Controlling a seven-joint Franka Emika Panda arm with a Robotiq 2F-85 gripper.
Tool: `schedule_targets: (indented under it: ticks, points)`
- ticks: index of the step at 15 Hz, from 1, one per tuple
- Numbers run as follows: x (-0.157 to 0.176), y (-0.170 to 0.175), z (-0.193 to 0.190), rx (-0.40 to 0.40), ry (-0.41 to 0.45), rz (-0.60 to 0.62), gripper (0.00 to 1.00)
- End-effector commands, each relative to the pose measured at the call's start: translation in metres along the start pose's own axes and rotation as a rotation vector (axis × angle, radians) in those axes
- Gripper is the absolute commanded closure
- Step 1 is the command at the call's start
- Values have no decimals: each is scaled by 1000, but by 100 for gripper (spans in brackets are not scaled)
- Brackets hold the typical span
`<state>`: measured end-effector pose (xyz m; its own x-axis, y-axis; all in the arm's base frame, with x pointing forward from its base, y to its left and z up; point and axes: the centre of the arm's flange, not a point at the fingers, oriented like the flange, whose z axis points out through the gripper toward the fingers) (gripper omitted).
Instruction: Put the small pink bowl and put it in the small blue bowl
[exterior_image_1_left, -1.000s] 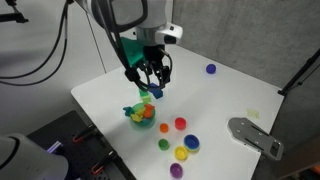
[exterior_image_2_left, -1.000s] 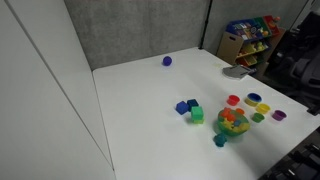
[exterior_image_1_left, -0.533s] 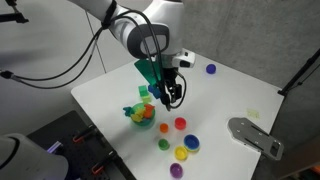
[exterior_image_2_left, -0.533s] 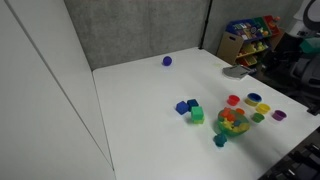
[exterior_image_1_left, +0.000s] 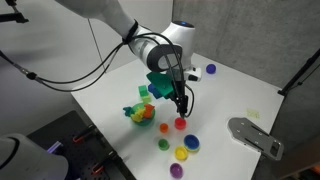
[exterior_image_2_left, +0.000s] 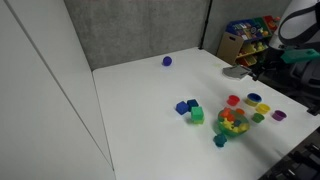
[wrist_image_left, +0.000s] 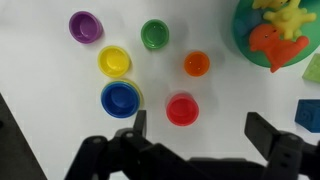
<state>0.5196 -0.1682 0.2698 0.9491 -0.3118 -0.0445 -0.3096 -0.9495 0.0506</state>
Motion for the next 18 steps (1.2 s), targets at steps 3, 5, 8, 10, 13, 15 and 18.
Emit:
schedule_targets:
  ticks: [3,5,8,10,13,15,18]
  points:
    - [14,3,6,-11,-18,46,0]
    - [22,6,20,-15,-27,63,0]
    - [33,9,43,-9,-54,86,0]
    - [42,12,58,-3,-49,101,0]
    - [56,19,81,-3,-38,143,0]
    - [61,24,98,-11,-32,208,0]
    - [66,27,121,1,-30,347,0]
